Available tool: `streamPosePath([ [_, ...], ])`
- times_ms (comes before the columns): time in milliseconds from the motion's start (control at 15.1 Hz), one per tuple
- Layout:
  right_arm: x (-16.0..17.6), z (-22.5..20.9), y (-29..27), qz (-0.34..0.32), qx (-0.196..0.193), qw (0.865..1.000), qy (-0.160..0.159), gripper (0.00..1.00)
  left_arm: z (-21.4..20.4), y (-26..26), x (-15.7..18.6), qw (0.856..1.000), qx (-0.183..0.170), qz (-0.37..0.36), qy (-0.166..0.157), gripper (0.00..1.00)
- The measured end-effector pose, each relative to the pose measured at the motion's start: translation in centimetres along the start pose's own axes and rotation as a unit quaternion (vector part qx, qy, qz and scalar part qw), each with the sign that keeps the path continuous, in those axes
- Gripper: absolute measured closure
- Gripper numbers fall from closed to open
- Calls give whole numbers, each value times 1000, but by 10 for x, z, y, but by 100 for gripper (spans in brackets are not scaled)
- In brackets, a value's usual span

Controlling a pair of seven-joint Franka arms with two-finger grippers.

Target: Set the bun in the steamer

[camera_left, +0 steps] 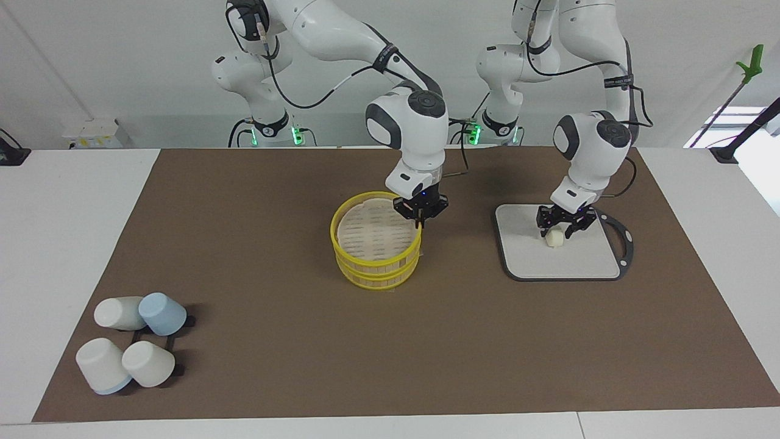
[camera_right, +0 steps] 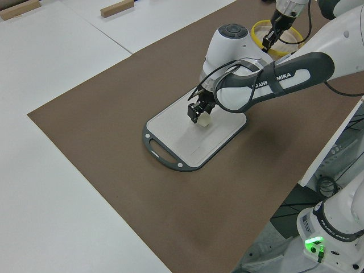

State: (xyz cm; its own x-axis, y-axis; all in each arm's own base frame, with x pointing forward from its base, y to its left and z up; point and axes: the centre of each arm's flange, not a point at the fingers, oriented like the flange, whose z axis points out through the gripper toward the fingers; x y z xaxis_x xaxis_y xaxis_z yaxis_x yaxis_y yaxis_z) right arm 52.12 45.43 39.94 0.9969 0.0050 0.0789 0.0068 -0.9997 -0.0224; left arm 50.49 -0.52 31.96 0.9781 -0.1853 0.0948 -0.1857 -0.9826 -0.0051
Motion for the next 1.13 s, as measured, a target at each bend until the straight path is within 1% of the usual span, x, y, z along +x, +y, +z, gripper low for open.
streamPosePath([
  [66, 0, -6, 1, 0, -6, 1000, -6, 92, 0, 0, 0, 1000, 0, 0, 0, 61],
  [133, 1, -15, 2, 2, -15, 1000, -15, 92, 0, 0, 0, 1000, 0, 0, 0, 61],
  [265, 18, -50, 17, 19, -28, 999, -25, 92, 0, 0, 0, 1000, 0, 0, 0, 69],
  [464, 61, -117, 84, 36, -30, 999, -26, 92, -3, 1, 3, 1000, -1, -7, -3, 69],
  [596, 76, -154, 136, 31, -31, 999, -29, 92, -22, 18, 18, 999, -6, -37, -24, 69],
  [729, 80, -178, 184, 8, -38, 998, -46, 92, -67, 67, 49, 995, -8, -86, -41, 71],
  [795, 81, -186, 205, -5, -39, 998, -54, 92, -93, 101, 62, 992, -7, -116, -43, 72],
  [928, 89, -195, 248, -17, -40, 997, -64, 92, -138, 184, 80, 985, -9, -171, -33, 73],
  [994, 94, -196, 270, -21, -40, 997, -67, 92, -152, 227, 83, 980, -13, -196, -25, 74],
  [1127, 104, -193, 310, -26, -38, 996, -73, 92, -159, 305, 75, 973, -22, -228, -16, 75],
])
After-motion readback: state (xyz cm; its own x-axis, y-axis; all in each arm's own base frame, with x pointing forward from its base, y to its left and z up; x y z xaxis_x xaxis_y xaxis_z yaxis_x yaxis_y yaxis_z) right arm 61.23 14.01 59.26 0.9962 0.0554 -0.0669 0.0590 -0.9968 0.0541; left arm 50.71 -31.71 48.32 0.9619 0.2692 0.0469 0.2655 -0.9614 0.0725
